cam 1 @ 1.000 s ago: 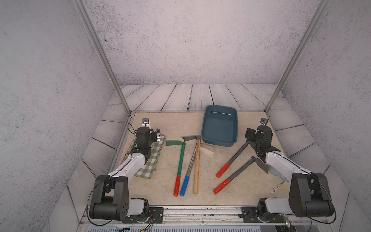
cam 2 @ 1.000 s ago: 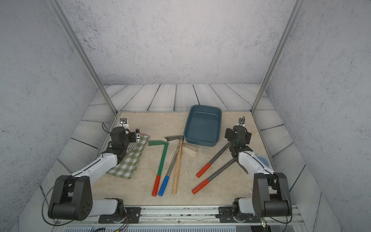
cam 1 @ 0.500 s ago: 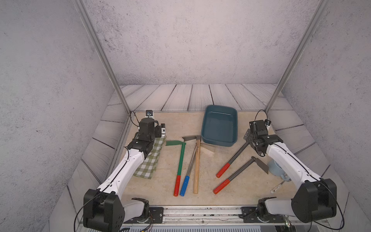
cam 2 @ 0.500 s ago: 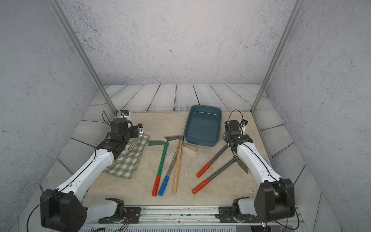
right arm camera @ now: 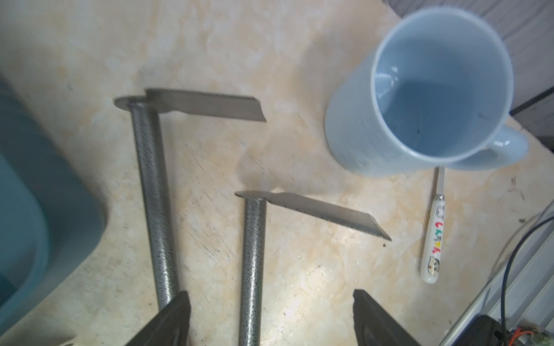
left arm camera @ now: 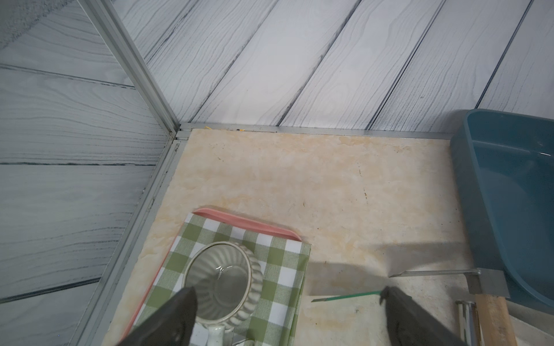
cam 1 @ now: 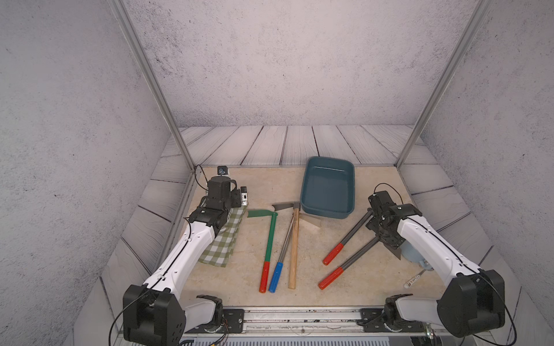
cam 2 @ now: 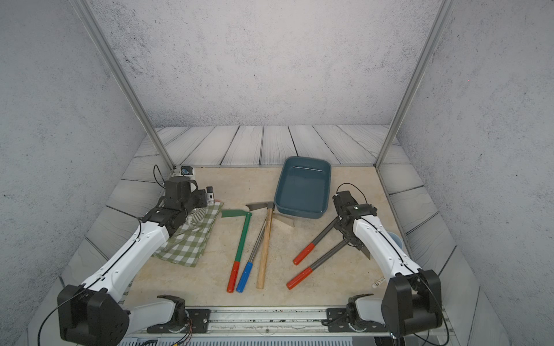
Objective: Put the small hoe into the storage box
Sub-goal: Pick up the hoe from the center of the board.
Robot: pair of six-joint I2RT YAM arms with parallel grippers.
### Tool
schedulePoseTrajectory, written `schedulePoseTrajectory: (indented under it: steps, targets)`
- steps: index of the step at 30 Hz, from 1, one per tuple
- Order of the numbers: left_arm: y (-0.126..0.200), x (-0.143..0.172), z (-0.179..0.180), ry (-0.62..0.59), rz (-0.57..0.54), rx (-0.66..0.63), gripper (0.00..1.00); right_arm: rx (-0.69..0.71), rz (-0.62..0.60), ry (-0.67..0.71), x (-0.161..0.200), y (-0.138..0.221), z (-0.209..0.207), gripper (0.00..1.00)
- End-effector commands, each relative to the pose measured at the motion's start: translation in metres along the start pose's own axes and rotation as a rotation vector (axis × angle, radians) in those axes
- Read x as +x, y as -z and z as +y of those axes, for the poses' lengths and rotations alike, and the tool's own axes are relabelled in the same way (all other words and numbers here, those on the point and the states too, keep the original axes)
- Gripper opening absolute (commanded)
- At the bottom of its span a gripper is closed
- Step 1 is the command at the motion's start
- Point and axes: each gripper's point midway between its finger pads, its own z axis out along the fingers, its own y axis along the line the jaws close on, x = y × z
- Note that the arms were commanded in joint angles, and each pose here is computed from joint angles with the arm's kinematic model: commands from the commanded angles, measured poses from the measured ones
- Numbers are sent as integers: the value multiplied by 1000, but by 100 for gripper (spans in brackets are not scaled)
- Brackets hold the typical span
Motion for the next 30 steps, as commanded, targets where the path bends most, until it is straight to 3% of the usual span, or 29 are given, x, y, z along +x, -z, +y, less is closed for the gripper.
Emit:
schedulePoseTrajectory:
  steps: [1, 30]
  targets:
    - [3, -8, -4, 16, -7, 16, 99, 8, 45, -46, 16, -4, -10, 83]
    - [5, -9, -10, 39, -6, 66, 99, 108, 180, 2, 70, -83, 14, 72]
